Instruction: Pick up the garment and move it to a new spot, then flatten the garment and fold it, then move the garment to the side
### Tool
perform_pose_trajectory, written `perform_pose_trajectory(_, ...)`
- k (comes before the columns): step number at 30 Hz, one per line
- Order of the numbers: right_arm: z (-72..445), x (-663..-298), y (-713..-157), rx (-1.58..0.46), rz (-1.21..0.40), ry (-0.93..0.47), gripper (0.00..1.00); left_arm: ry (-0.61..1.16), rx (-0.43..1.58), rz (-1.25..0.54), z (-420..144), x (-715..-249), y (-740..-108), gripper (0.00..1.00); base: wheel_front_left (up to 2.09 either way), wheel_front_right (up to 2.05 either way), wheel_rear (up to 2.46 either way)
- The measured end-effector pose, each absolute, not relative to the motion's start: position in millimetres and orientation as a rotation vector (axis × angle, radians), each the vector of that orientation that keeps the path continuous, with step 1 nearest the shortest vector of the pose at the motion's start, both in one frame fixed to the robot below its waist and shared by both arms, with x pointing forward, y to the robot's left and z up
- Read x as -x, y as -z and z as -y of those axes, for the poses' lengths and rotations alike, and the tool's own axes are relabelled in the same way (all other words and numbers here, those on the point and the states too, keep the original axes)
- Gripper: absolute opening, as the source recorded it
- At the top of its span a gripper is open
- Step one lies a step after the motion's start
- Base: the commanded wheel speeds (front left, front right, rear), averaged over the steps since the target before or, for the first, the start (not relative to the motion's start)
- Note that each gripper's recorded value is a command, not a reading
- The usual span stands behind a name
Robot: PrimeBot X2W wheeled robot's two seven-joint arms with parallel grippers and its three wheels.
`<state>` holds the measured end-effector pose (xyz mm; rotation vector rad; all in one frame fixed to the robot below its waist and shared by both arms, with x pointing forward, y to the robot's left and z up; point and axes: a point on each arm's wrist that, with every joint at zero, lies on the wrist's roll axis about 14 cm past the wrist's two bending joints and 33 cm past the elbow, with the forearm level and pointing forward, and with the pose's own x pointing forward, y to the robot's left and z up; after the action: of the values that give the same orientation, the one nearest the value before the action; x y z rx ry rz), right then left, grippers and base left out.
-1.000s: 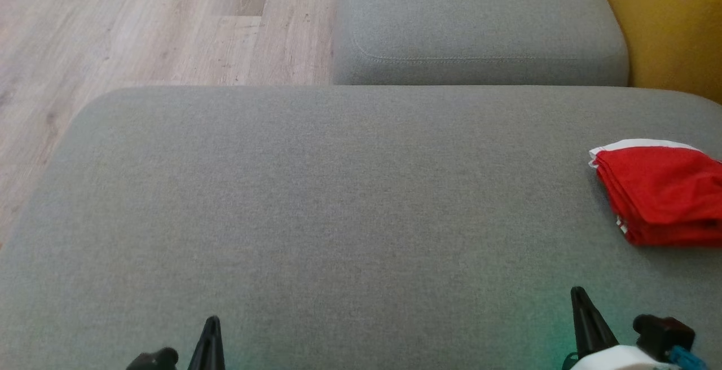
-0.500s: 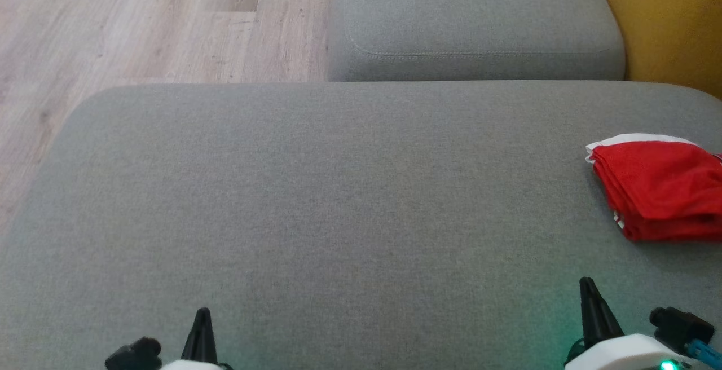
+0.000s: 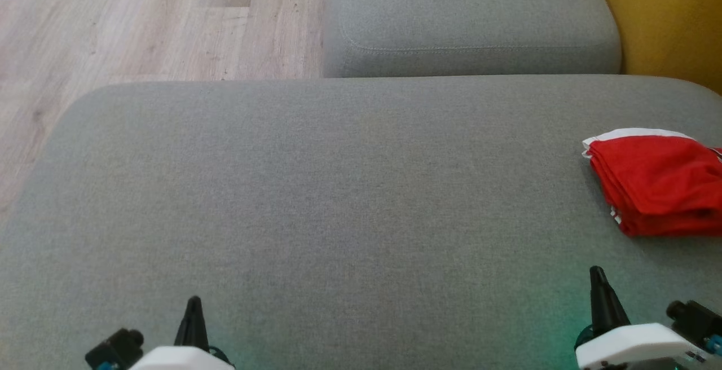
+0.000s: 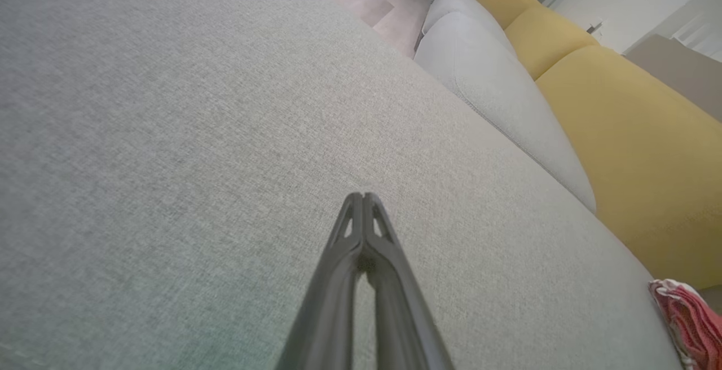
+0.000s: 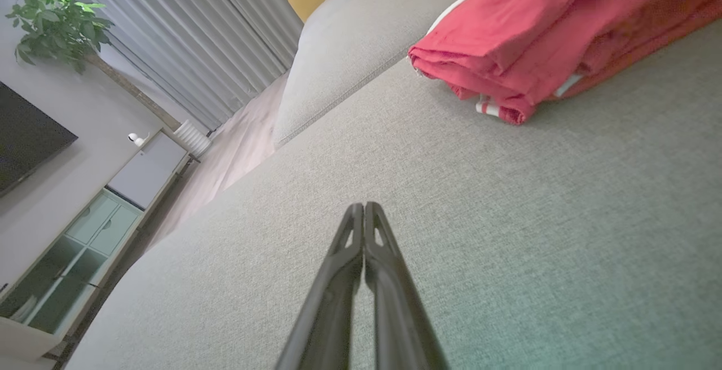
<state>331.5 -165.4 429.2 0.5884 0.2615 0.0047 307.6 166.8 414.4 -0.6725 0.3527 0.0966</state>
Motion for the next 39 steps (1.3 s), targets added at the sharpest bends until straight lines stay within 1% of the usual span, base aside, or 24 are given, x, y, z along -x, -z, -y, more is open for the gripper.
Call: perform_pose_trajectory(39,184,-347,-442,-1.035,-0.209,0.090,0.00,-0.121,1.086,-0.302,-174,-336,-432,0.00,0.00,0.00,0.00)
